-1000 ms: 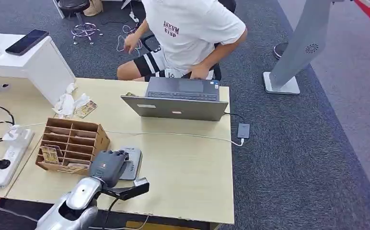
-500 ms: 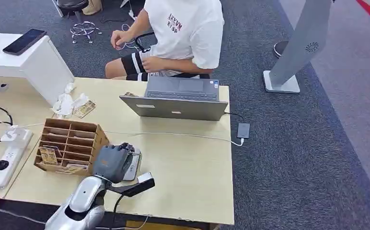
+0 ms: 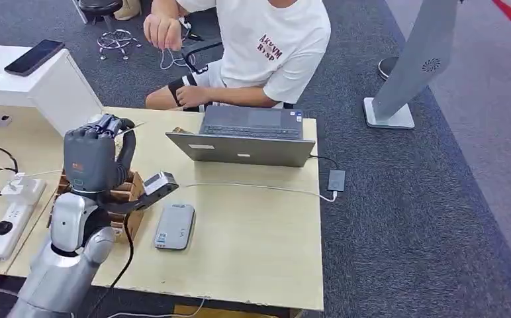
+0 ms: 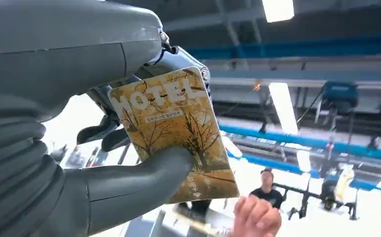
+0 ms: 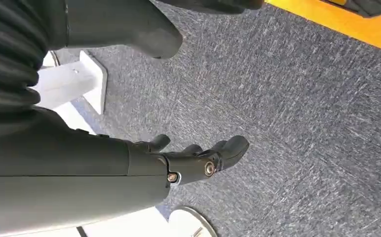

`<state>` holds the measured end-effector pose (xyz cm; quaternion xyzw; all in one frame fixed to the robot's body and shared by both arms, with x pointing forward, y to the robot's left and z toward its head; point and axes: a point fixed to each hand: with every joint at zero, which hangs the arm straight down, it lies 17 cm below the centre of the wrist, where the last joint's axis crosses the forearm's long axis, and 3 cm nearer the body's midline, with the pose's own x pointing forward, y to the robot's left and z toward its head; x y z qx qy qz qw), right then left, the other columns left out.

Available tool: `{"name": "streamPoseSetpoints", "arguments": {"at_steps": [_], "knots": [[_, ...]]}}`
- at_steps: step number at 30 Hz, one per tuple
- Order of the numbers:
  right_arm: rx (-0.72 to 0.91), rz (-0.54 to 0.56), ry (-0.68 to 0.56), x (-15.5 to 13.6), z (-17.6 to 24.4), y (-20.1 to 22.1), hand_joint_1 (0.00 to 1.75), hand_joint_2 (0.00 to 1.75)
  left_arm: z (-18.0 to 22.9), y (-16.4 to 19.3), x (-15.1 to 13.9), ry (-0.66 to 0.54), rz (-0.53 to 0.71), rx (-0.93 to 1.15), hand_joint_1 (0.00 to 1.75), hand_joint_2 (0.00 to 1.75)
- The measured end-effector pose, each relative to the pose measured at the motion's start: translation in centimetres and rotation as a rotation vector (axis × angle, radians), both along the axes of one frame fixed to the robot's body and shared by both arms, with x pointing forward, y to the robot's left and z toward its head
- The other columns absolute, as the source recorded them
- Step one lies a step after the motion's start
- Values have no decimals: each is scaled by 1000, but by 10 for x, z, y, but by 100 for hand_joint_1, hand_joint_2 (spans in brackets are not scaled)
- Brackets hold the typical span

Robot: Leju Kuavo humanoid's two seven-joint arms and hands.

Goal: Pass the card to the sensor for recognition and then transmit it.

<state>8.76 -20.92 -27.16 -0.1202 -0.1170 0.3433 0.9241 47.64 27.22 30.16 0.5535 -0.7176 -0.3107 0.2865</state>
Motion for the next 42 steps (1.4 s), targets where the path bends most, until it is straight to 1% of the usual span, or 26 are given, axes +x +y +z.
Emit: {"name": "streamPoseSetpoints", "arguments": {"at_steps": [2,4,8,13,22,23,31,38,42], "knots": [[3,7,-2,2,0,1,0,175,24,7,9,-36,16,29,175,175],[7,17,-2,4,1,2,0,175,46,21,22,-55,51,49,175,175],[13,20,-6,8,1,3,0,175,66,35,38,-73,85,75,175,175],[16,22,-11,13,2,4,0,175,61,44,47,-58,108,87,175,175],[21,21,-12,16,2,5,0,175,40,61,65,6,152,116,175,175],[21,21,-13,16,2,5,0,175,38,62,66,12,156,116,0,175],[20,19,-14,16,2,4,0,175,26,65,67,22,172,98,0,175],[13,15,-11,15,2,3,0,175,-7,57,52,59,147,99,0,175],[13,15,-11,15,2,3,0,175,-7,57,52,59,147,99,0,175]]}}
